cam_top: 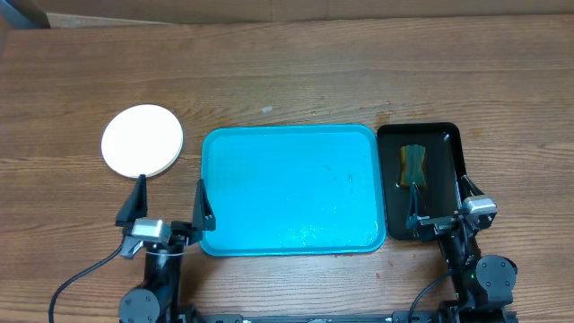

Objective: Clean dirty plates on tray and stack at the side

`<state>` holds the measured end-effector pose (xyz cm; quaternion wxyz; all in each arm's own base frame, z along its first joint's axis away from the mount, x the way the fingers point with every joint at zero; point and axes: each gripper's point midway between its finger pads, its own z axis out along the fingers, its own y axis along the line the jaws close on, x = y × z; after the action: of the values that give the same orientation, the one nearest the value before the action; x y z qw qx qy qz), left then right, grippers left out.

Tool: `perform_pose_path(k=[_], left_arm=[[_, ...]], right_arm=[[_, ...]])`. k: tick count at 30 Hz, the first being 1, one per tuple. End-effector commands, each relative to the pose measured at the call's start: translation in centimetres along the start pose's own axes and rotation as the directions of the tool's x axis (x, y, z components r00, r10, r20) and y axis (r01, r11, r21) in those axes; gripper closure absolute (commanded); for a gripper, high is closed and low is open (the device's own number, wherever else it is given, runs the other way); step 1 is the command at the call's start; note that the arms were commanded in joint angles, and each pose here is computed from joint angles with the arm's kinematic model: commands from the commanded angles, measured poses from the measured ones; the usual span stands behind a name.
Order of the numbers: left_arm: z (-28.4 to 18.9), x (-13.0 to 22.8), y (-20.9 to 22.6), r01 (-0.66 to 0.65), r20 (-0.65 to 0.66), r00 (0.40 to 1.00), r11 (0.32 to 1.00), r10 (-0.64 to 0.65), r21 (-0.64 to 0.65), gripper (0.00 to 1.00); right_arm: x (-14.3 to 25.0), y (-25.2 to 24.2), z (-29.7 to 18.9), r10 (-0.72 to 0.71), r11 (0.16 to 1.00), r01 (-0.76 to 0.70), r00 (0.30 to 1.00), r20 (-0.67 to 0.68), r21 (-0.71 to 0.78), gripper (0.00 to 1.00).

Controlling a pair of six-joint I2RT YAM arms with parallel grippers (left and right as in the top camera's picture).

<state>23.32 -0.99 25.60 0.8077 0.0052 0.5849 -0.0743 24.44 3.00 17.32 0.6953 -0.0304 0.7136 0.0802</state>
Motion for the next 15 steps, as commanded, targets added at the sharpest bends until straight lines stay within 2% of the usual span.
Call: perform_pose_path(k=[1,4,10,15], left_arm=[[-0.2,1.6,0.4,0.024,-0.053,0.998,0.999,-0.025,-0.023,0.0],[-0.3,3.5,1.0,0.023,-0.125,0.992,0.998,-0.03,-0.053,0.0],[-1.4,7.9,1.5,-0.117,-0.313,0.944,0.992,0.1,-0.036,0.0],[-2.0,9.4,2.0,-0.15,-0.378,0.917,0.988,0.124,-0.041,0.0]], right_arm=[[0.2,-0.1,0.0,-0.005,1.0,0.005,1.0,0.004,0.003,0.0],[0.2,-0.1,0.0,-0.005,1.0,0.005,1.0,0.004,0.003,0.0],[0.2,-0.1,0.0,-0.005,1.0,0.005,1.0,0.004,0.003,0.0],[0.2,-0.1,0.0,-0.005,1.0,0.005,1.0,0.004,0.003,0.0]])
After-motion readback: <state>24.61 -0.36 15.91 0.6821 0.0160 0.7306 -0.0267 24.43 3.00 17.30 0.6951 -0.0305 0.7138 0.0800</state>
